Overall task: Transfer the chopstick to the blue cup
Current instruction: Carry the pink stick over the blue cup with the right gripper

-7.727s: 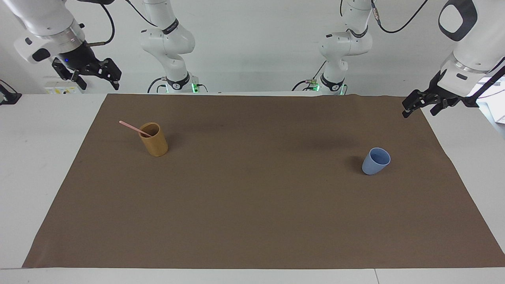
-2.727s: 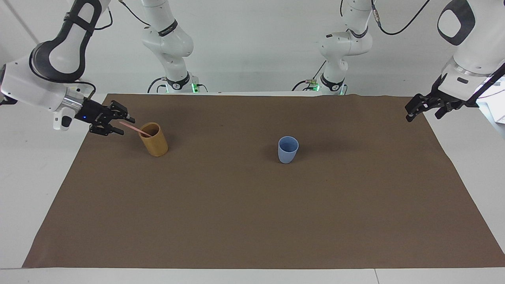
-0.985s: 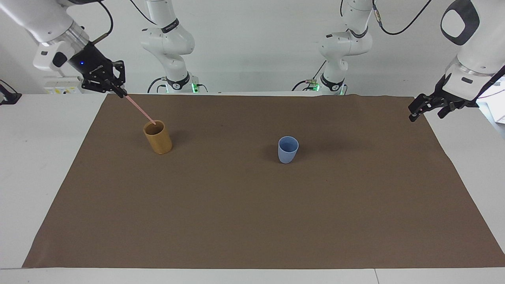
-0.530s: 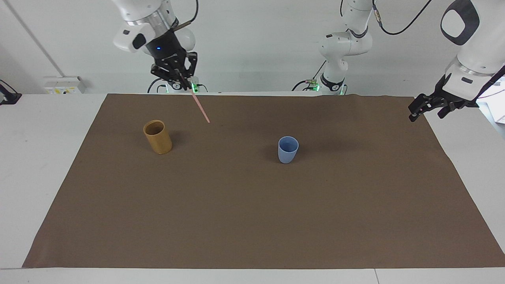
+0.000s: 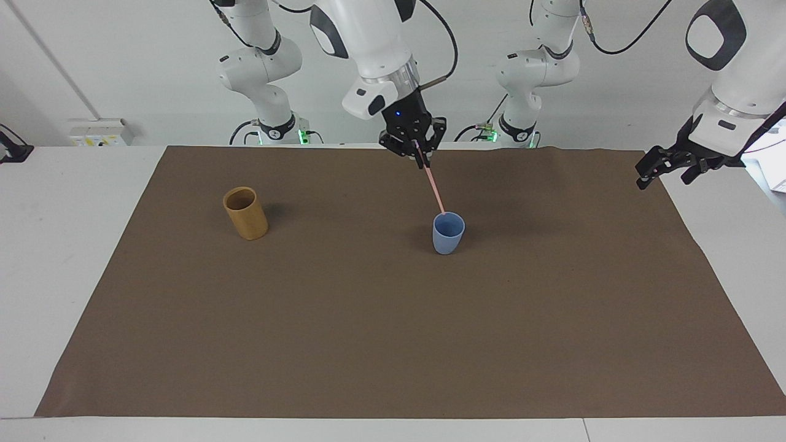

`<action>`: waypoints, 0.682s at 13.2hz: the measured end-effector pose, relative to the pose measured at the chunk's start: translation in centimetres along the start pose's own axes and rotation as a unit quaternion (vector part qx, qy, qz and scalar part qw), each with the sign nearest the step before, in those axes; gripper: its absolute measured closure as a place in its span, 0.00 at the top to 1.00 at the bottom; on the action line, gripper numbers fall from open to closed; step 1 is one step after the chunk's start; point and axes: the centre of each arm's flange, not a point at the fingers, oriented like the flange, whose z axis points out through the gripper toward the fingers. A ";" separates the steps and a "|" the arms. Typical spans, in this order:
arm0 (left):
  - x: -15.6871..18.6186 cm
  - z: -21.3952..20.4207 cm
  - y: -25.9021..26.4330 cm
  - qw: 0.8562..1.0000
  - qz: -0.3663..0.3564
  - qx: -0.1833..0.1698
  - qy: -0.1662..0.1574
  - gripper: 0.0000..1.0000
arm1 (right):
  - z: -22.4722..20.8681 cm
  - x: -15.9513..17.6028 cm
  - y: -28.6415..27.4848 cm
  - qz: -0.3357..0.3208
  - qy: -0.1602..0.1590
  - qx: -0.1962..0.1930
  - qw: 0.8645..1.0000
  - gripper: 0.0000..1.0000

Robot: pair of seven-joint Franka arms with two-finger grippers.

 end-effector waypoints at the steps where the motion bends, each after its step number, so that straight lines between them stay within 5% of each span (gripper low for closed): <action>1: 0.0 0.0 0.0 1.000 0.000 0.000 0.000 1.00 | 0.8 0.2 0.2 0.002 0.000 -0.001 1.000 0.09; 9: 0.0 0.0 0.0 1.000 0.000 0.000 0.000 1.00 | 4.6 -1.5 0.8 -0.001 -0.016 -0.017 1.000 0.09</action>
